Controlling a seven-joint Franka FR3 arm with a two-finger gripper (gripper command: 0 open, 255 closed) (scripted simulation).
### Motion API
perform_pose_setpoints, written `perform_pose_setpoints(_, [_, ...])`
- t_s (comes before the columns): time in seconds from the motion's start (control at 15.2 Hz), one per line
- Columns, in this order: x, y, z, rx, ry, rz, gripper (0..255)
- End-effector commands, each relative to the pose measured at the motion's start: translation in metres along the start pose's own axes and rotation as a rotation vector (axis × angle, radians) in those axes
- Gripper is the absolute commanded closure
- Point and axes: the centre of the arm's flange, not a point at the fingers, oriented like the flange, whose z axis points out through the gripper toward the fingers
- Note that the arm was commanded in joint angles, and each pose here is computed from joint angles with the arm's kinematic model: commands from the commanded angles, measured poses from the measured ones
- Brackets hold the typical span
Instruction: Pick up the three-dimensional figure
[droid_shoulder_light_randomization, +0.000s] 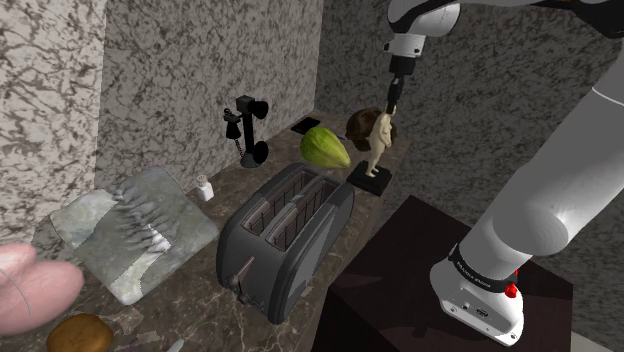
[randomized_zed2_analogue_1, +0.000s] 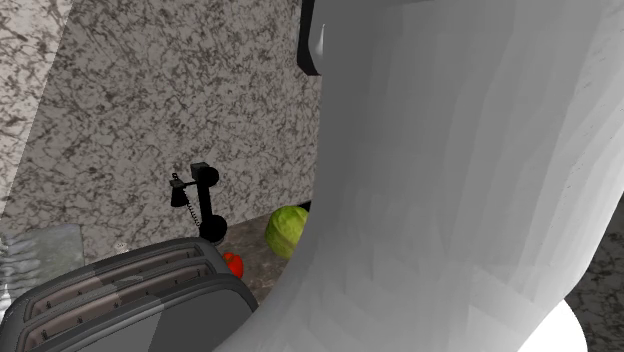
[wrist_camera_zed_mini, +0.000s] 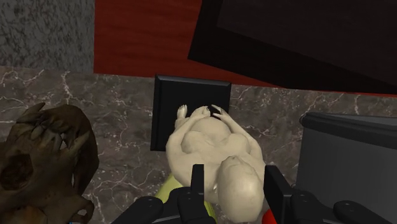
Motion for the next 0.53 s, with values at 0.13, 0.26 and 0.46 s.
perform_pose_setpoints(0.13, [-0.001, -0.003, -0.02, 0.0, 0.001, 0.0, 255])
perform_pose_setpoints(0.26, [-0.002, -0.005, -0.03, 0.0, 0.001, 0.0, 255])
perform_pose_setpoints(0.46, [-0.003, -0.008, -0.046, 0.0, 0.001, 0.0, 255])
